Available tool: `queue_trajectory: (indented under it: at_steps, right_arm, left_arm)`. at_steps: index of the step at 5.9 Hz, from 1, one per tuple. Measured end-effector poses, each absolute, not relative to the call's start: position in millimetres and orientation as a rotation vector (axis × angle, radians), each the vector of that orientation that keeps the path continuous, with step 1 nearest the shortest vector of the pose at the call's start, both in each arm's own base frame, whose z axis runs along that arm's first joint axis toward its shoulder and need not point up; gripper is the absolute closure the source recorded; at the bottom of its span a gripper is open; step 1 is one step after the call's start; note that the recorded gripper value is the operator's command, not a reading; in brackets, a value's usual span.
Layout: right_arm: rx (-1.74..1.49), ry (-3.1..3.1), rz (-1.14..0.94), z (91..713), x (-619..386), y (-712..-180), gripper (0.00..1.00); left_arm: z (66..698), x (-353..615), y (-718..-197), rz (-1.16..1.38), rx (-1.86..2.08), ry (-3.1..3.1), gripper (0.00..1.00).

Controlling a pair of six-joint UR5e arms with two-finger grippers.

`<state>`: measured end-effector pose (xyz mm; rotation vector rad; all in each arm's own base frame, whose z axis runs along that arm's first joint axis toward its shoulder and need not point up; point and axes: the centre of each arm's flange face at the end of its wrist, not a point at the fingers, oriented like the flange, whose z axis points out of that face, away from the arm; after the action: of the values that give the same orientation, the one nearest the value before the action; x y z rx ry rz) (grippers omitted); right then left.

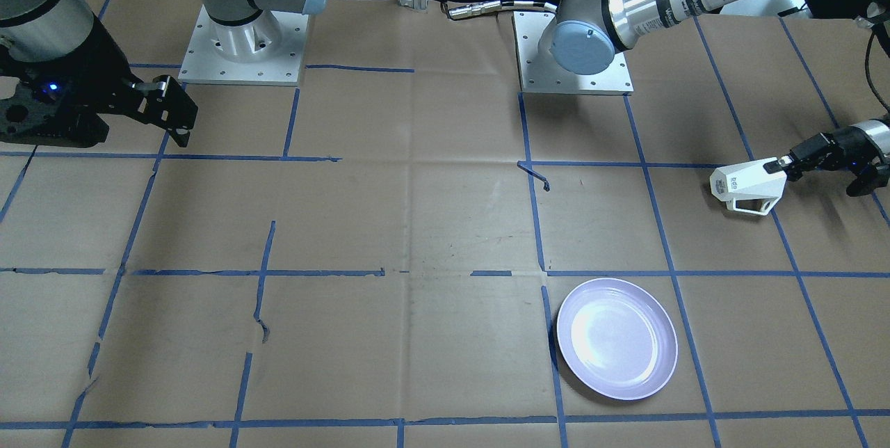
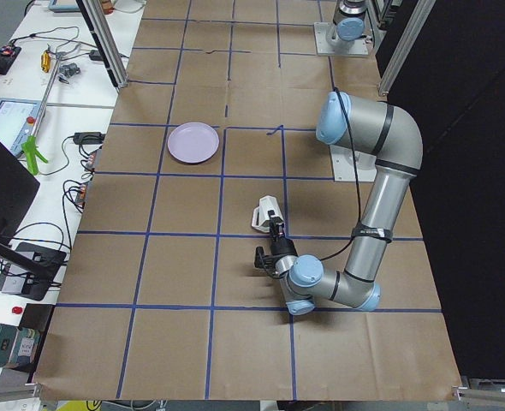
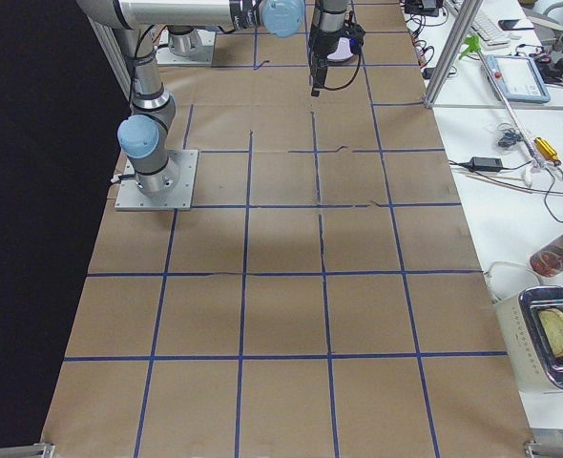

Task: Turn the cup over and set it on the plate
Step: 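Close the left gripper on the cup and lift it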

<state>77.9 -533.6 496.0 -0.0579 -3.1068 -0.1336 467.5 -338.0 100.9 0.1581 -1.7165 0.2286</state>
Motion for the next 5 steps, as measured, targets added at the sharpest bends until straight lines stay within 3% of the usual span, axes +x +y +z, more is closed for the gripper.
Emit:
queue_trajectory:
  at_steps: [2,5]
  right_arm:
    - [-0.058,-3.107,-0.132,496.1,77.8,-533.7,0.00]
    - [-0.058,-3.107,-0.132,496.1,77.8,-533.8,0.00]
  left_arm:
    - [151.8,470.0,-342.5,0.227,0.192,-1.752,1.00]
    - [317.8,437.8,-354.3,0.195,0.278,-1.937,1.00]
